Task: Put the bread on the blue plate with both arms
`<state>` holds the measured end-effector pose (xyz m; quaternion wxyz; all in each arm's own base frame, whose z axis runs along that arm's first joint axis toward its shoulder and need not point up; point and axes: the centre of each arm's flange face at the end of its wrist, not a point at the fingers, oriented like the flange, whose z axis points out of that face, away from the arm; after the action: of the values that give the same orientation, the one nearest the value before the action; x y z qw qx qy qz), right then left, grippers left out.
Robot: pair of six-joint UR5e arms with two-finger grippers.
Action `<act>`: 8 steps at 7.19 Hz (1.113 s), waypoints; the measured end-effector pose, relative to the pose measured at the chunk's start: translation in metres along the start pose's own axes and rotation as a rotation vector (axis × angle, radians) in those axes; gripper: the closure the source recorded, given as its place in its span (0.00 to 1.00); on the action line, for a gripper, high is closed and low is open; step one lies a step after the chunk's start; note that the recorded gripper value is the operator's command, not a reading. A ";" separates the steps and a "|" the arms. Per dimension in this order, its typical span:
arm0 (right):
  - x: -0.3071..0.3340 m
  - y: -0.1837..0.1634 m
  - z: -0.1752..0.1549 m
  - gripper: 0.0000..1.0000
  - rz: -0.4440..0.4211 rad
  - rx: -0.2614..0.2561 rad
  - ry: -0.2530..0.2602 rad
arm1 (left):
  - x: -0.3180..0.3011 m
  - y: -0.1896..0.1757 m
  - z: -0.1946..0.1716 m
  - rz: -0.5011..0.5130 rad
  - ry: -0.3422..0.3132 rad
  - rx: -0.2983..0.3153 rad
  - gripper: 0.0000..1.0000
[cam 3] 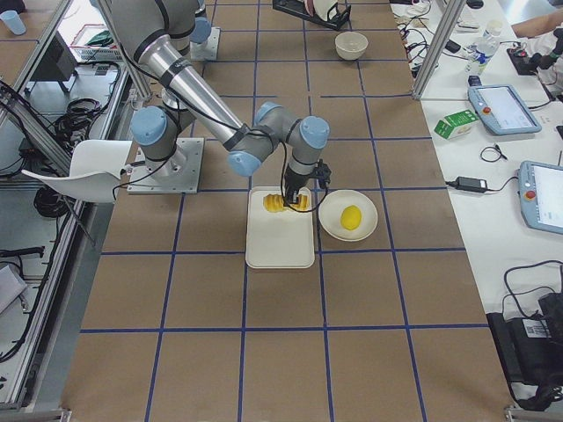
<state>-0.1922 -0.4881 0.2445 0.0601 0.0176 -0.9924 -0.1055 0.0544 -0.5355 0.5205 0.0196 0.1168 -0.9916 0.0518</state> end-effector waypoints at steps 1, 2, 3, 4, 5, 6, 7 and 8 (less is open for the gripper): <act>0.002 -0.002 -0.006 1.00 0.003 -0.002 -0.001 | 0.050 0.002 0.013 0.073 0.060 -0.002 1.00; 0.002 -0.002 -0.009 1.00 0.005 -0.003 -0.002 | 0.092 0.003 0.041 0.123 0.125 -0.029 1.00; 0.002 -0.004 -0.014 1.00 0.003 -0.002 -0.001 | 0.129 0.006 0.081 0.171 0.199 -0.061 1.00; 0.001 -0.007 -0.025 1.00 -0.006 -0.008 -0.006 | 0.168 0.016 0.120 0.230 0.236 -0.086 1.00; -0.008 -0.013 -0.044 1.00 -0.024 -0.017 -0.014 | 0.207 0.032 0.158 0.294 0.244 -0.103 1.00; -0.024 -0.018 -0.072 1.00 -0.052 -0.020 -0.015 | 0.236 0.045 0.196 0.330 0.246 -0.111 1.00; -0.040 -0.018 -0.102 1.00 -0.079 -0.022 -0.020 | 0.260 0.058 0.230 0.345 0.246 -0.116 1.00; -0.050 -0.011 -0.130 1.00 -0.093 -0.014 -0.018 | 0.280 0.071 0.259 0.353 0.242 -0.127 1.00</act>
<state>-0.1268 -0.5233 0.3625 0.0465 0.0623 -0.9903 -0.1154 -0.2407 -0.5591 0.2706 0.1364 -0.0673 -0.9884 0.0057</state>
